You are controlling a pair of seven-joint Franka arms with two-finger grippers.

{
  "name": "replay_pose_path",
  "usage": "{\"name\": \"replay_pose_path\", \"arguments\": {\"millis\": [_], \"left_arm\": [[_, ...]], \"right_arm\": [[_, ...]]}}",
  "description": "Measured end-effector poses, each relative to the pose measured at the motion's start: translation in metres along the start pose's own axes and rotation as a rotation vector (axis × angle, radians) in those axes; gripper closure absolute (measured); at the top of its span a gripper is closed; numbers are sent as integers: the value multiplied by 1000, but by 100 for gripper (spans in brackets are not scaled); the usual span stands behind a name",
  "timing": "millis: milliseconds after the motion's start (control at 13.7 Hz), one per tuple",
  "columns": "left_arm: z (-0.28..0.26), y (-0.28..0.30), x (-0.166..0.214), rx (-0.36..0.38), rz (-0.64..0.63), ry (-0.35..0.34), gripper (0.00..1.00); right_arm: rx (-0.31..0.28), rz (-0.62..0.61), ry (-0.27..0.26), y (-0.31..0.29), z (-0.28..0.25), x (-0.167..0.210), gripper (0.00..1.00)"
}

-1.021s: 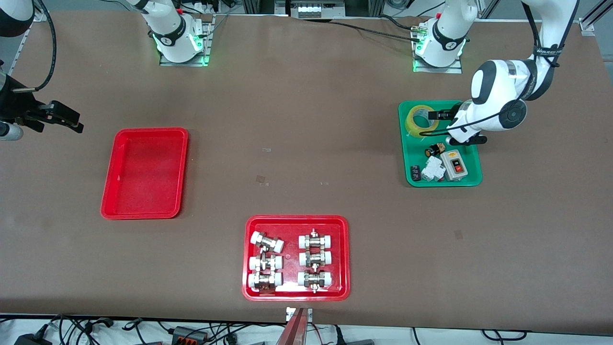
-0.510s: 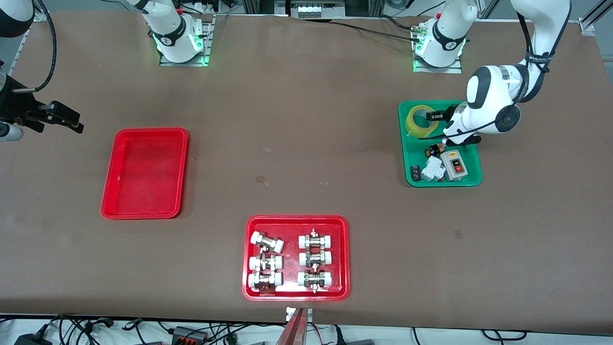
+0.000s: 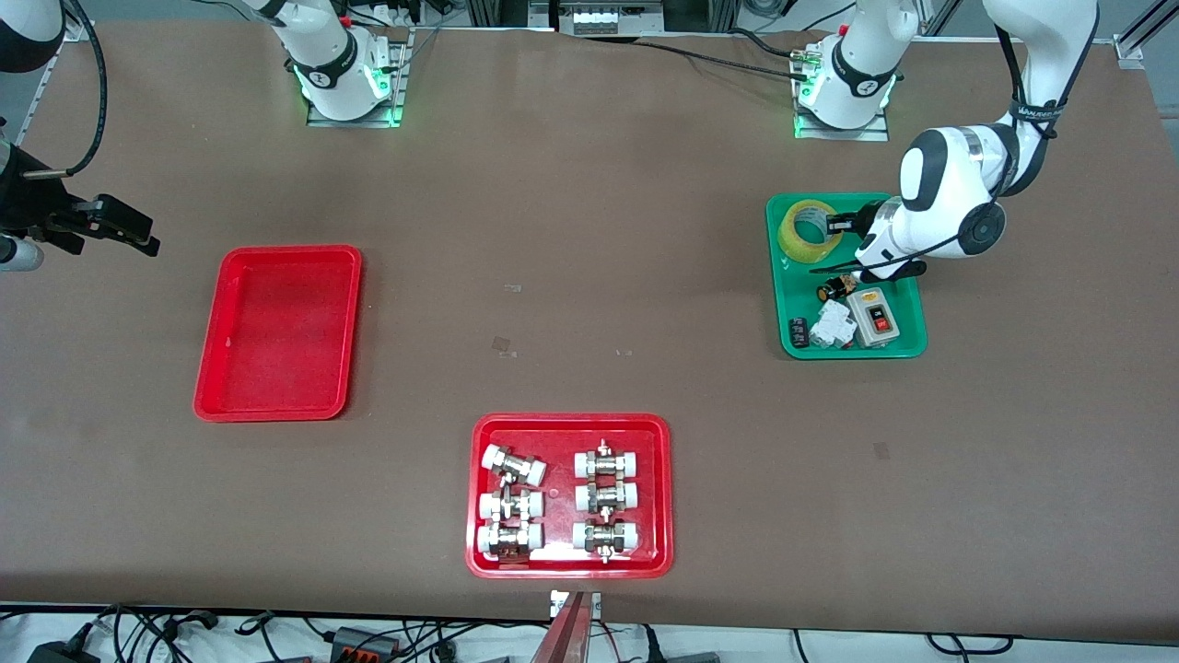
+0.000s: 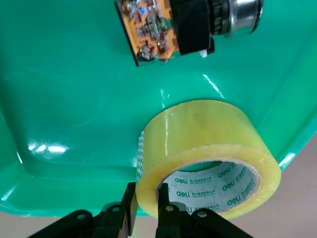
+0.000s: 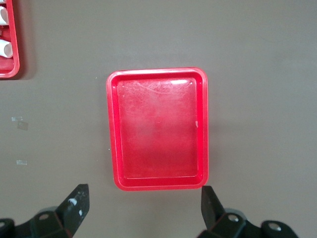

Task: Left arm passes tape to right arm into tray
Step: 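Lower the left gripper into the tape roll's hole and close it, then lift the tape roll with the left gripper and carry it toward the red tray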

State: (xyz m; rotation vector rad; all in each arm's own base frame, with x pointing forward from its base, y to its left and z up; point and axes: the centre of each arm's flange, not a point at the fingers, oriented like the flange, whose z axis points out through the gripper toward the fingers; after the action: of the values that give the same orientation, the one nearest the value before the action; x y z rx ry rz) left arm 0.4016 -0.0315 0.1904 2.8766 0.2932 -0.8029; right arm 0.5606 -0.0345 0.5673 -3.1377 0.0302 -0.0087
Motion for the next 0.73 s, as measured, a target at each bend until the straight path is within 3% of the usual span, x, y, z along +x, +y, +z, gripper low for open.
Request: {"name": "replay_pose_path", "arguments": {"millis": [219,510,729], "left_arm": [[-35,13,9,-11,23,15,79],[-131,47,16,-29,88,42,79],[-180,114,3,-125,178,91,79]], "right_arm": [[0,0,0,0,0,0,0],[0,-1,1,0,-1,0,0],[0,-3,7,-1,-3,1,0]]}}
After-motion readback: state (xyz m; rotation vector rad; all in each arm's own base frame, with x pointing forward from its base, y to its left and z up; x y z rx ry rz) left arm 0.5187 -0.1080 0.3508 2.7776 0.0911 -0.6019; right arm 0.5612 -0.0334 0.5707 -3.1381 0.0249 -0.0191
